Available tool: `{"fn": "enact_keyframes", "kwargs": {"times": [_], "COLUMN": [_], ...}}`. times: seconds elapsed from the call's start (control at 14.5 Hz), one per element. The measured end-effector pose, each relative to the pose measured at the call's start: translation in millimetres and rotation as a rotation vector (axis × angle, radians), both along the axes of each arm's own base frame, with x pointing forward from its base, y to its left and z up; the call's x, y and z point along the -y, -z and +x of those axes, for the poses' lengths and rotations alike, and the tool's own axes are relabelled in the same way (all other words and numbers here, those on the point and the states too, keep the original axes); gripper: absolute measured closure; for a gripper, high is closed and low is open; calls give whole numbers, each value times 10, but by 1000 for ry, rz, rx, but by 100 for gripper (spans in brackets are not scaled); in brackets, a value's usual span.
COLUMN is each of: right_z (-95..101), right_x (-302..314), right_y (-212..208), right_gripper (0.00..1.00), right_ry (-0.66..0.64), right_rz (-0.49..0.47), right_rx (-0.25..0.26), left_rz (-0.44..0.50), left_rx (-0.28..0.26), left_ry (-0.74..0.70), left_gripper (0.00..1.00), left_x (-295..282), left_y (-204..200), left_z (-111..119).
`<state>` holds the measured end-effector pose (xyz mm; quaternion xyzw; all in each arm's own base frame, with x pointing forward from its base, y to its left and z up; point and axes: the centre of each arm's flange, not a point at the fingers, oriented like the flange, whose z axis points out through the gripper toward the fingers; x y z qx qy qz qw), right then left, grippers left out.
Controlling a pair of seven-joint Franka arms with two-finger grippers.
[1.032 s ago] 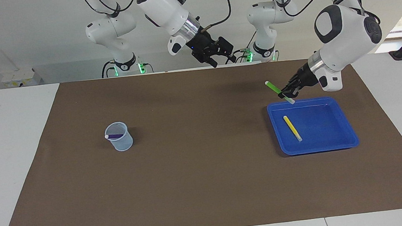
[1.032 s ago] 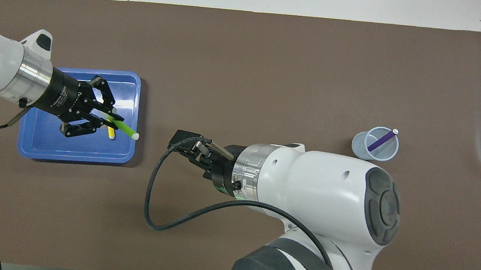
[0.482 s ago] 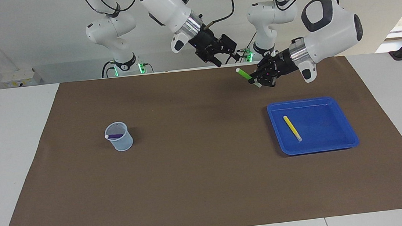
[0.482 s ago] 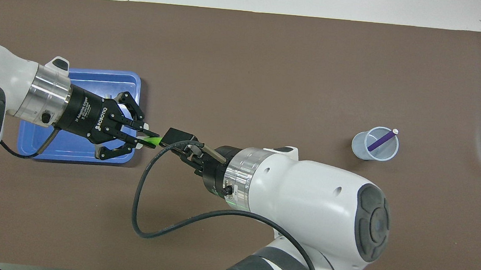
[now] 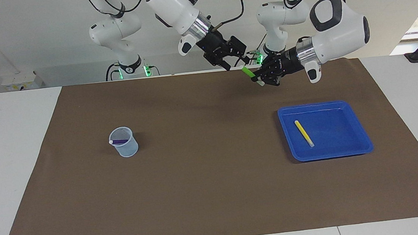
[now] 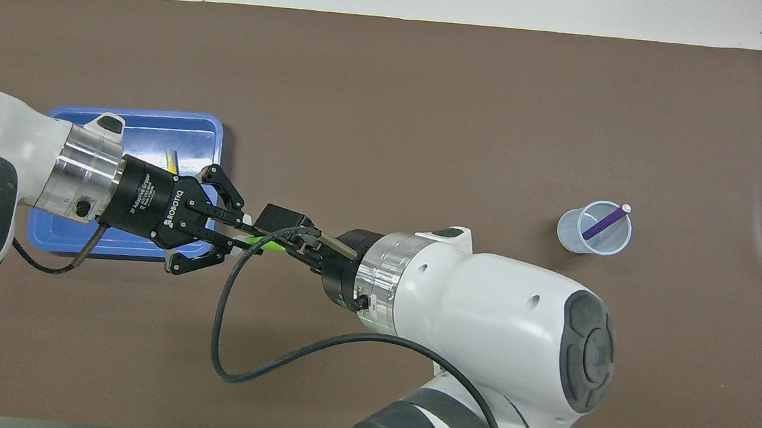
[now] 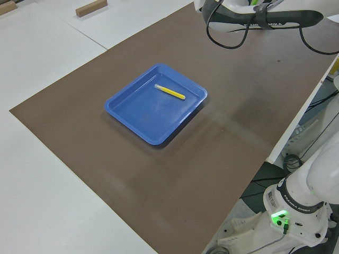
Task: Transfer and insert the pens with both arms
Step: 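Pass the green pen from the left gripper to the right gripper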
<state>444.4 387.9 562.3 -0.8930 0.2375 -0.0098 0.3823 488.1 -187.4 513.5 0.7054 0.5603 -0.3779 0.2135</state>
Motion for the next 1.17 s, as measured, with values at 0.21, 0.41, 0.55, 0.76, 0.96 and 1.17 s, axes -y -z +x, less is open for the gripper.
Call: {"fn": "enact_keyframes", "kwargs": {"times": [0.21, 0.41, 0.55, 0.76, 0.96, 1.17], "right_z": [2, 4, -10, -27, -29, -37], "right_x": [-1, 1, -7, -16, -17, -23], "right_y": [6, 8, 24, 44, 46, 51], "right_gripper": [0, 10, 21, 22, 41, 76], "right_ry": [-9, -26, -37, -53, -61, -84], "right_rz": [-3, -8, -14, -22, -24, -31], "right_rx": [8, 24, 15, 4, 9, 18], "left_rz": [-1, 0, 0, 0, -8, -10], "left_rx": [3, 2, 2, 4, 3, 2], "left_ry": [7, 3, 1, -2, -7, -8], "left_gripper": [84, 84, 84, 84, 84, 84], "left_x": [70, 65, 64, 62, 66, 71], "left_y": [-5, 5, 8, 7, -1, 1], "left_z": [-60, -70, -70, -65, -62, -63]}}
